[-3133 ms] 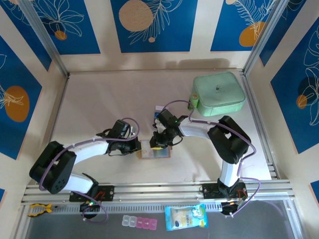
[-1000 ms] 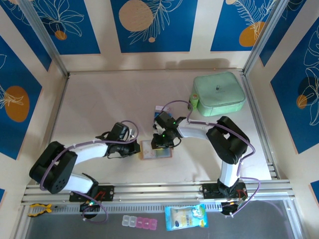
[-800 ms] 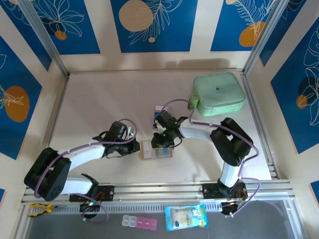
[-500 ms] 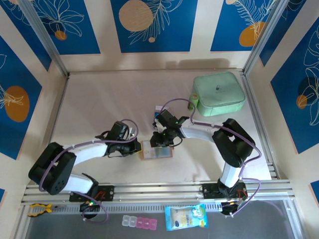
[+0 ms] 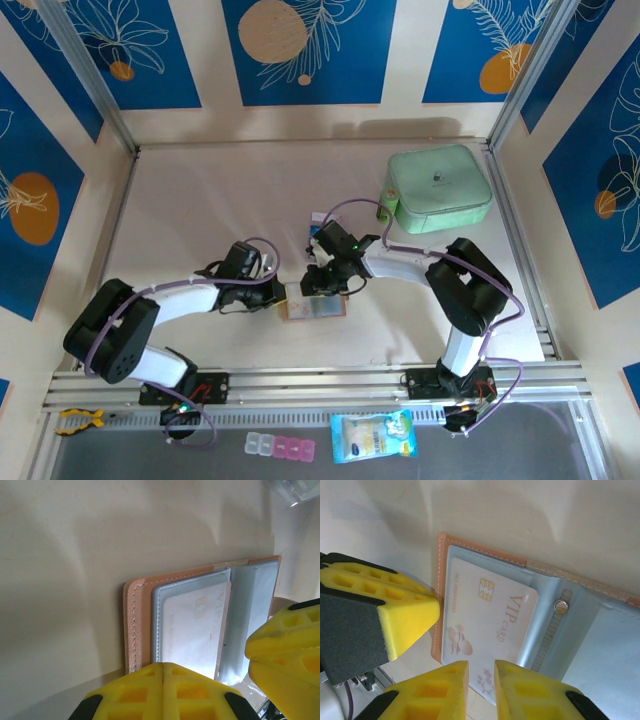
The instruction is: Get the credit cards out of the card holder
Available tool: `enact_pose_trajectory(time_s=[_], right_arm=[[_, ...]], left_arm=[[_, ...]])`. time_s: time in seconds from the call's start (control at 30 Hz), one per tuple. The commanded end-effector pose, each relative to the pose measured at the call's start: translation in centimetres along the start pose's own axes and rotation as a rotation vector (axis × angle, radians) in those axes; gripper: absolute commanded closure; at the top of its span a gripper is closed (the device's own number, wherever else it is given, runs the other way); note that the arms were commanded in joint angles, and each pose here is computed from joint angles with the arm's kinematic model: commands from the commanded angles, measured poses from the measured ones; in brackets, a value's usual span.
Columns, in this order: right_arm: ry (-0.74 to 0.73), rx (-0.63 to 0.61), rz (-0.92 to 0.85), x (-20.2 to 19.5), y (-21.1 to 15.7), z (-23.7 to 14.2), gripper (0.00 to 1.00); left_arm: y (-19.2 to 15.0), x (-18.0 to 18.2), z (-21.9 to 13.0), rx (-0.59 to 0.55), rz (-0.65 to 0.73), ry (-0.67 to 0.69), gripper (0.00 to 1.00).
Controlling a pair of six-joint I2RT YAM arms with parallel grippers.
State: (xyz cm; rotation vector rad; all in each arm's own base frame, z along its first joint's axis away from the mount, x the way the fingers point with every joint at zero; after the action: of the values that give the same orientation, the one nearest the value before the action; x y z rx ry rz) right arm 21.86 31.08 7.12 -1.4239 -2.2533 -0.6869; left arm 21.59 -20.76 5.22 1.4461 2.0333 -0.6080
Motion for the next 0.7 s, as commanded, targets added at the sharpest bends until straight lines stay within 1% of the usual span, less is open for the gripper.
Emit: enact_pose_trajectory(time_s=[0.0,0.4,0.67], right_arm=[[0.026,0.019,0.024,-0.1,-0.3,0.3,0.79],[0.015,0.033,0.038,-1.0,-0.5,1.1,0.79],[0.018,0.058,0.049,-1.4,-1.0,2.3,0.79]], left_arm=[[-0.1,-0.8,0.3,0.022,0.003,-0.028,1.0],[-0.2,0.4,1.0,0.034,-0.009,0.019,1.0],[-0.1,0.2,0.9,0.039,-0.002,0.031,1.0]])
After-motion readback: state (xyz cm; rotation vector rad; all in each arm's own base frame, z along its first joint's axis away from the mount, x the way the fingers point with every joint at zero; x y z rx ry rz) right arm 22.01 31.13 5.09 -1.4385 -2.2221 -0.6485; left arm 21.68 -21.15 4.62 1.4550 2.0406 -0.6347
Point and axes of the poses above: each hand's point on the last joint's axis, 136 mm out from that joint toward the fingers, its own z axis out along the fingers, its own x axis along the line the jaws close on, y = z × x, the point moved 3 cm from there along -z, back along the fingers, and after that the axes turned 11 degrees about -z, right-handed, at the moved point
